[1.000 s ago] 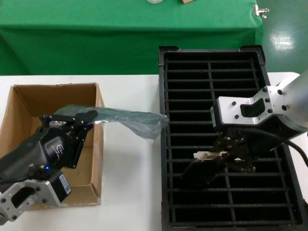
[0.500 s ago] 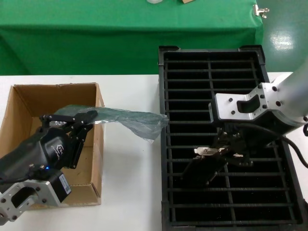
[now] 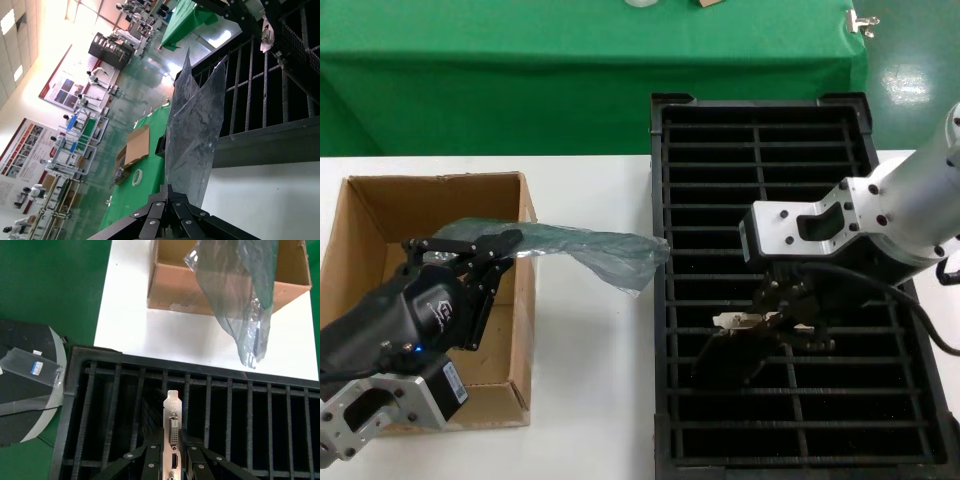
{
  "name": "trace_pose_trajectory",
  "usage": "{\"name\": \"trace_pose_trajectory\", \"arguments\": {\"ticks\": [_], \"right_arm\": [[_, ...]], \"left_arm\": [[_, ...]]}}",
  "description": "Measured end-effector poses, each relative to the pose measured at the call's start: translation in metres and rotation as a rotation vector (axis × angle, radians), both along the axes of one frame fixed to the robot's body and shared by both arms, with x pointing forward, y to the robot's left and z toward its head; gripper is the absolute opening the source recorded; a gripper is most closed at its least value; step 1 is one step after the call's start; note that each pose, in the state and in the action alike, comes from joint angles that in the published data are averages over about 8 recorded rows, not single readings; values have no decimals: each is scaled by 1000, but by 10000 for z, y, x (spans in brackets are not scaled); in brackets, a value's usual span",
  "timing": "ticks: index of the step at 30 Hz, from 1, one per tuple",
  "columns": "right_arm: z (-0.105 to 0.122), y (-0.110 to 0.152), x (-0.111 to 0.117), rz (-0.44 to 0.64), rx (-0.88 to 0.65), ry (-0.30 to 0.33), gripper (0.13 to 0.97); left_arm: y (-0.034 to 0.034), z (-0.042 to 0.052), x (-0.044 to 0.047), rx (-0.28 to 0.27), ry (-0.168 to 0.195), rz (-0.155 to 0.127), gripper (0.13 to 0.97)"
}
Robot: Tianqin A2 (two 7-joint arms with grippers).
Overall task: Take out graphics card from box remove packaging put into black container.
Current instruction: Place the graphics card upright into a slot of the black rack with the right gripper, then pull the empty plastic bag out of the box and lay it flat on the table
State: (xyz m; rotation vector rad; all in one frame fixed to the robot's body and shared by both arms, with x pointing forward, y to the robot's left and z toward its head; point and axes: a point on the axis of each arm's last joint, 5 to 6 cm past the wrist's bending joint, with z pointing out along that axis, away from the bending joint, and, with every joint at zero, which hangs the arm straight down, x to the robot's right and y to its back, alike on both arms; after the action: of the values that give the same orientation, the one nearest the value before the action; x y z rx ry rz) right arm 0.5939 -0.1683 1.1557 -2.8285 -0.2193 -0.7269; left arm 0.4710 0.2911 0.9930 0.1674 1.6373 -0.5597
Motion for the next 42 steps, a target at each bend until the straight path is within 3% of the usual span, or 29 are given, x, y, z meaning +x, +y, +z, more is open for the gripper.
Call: {"name": "trace_pose_trajectory", "arguments": {"ticks": [22, 32, 42], "right_arm": [[-19, 103, -86, 16, 5, 9, 228], [-11, 111, -107, 18, 22, -15, 353], [-68, 45, -142, 35, 130, -110, 554]], "left_arm": [[0, 0, 0, 0, 0, 0, 139], [0, 0, 0, 0, 0, 0, 139], [0, 0, 0, 0, 0, 0, 139]]}}
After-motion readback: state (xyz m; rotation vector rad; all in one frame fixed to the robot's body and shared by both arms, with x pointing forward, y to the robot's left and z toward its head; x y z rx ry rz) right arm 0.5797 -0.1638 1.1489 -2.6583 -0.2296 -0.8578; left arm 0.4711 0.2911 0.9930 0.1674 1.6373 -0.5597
